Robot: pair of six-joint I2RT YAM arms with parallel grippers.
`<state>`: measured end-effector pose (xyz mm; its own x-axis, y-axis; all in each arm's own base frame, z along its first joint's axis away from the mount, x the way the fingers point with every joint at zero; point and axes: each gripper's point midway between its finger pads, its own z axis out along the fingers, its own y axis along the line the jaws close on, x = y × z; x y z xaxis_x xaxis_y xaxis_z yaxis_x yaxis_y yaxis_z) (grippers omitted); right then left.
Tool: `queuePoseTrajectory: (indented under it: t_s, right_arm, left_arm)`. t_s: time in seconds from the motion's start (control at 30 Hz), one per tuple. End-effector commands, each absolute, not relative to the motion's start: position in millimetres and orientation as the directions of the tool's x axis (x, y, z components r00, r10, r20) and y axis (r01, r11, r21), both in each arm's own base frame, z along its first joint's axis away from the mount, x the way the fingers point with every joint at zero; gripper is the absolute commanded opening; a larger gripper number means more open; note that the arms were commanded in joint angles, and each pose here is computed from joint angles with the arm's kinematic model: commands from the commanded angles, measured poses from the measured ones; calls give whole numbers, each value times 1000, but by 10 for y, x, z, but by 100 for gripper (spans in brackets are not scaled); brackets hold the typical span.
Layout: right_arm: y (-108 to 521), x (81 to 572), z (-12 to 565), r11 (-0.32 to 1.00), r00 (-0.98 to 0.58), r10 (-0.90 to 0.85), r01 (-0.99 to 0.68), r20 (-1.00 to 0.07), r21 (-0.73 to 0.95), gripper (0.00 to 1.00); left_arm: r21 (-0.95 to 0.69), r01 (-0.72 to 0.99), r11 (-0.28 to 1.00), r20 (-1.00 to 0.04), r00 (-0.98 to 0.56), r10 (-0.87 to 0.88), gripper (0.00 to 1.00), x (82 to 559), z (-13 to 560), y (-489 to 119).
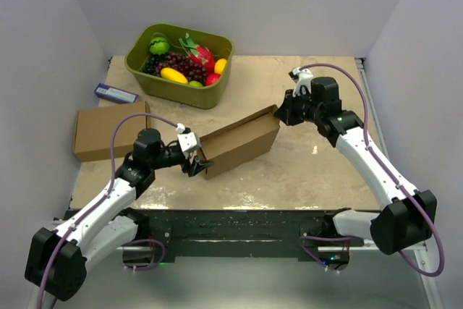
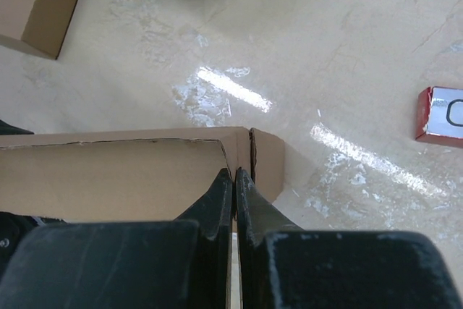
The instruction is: Fold the paper box
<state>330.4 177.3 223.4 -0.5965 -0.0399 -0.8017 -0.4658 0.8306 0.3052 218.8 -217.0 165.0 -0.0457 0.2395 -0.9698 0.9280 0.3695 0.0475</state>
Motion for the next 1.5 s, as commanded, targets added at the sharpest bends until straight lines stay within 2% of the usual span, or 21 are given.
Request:
queuePoseTrajectory:
  t_s: [0.0, 0.4, 0.5, 0.6, 0.63, 0.7, 0.73, 0.8, 0.83, 0.87, 1.1, 1.3, 1.47]
  right_arm:
    - [1661, 3149, 2090, 859, -618, -46, -426, -785, 285, 0]
    - [1511, 2898, 1633, 888, -668, -14, -350, -744, 298, 0]
    - [1416, 2854, 1558, 911, -674, 7, -301, -739, 283, 0]
    - [1364, 2833, 1632, 919, -656, 51, -264, -753, 292, 0]
    - [1329, 2844, 1660, 926, -648, 62, -246, -759, 285, 0]
    - [1304, 2851, 1753, 930, -631, 84, -229, -771, 289, 0]
    - [1281, 2859, 1768, 934, -630, 89, -215, -772, 284, 0]
    - [1254, 2867, 1790, 940, -632, 94, -198, -769, 277, 0]
    - [1246, 2872, 1792, 943, -633, 91, -194, -769, 271, 0]
    - [1233, 2879, 1794, 945, -632, 94, -185, -769, 268, 0]
    - [1218, 2881, 1932, 947, -610, 125, -162, -783, 278, 0]
    - [1233, 2888, 2010, 946, -603, 133, -159, -787, 282, 0]
    - [1225, 2917, 2081, 950, -590, 143, -145, -794, 278, 0]
  left_arm:
    - [80, 923, 377, -975, -7, 224, 19, 2259, 1818, -2188]
    - [38, 930, 364, -975, -45, 217, 19, 2306, 1794, -2250]
    - [34, 928, 371, -976, -49, 211, 26, 2344, 1835, -2264]
    - [33, 928, 371, -977, -47, 206, 37, 2393, 1902, -2289]
    - [35, 928, 371, -978, -45, 204, 47, 2406, 1930, -2292]
    - [43, 929, 369, -981, -31, 192, 56, 2438, 2019, -2318]
    - [49, 929, 367, -982, -23, 188, 70, 2449, 2055, -2325]
    - [71, 924, 376, -984, 4, 177, 82, 2488, 2177, -2330]
    - [80, 918, 389, -984, 11, 176, 98, 2516, 2217, -2322]
    - [98, 912, 398, -984, 30, 175, 100, 2532, 2275, -2310]
    - [131, 868, 478, -980, 40, 196, 100, 2549, 2393, -2161]
    - [125, 763, 634, -977, -17, 213, 100, 2585, 2417, -1866]
    - [87, 726, 682, -983, -47, 175, 100, 2575, 2759, -1793]
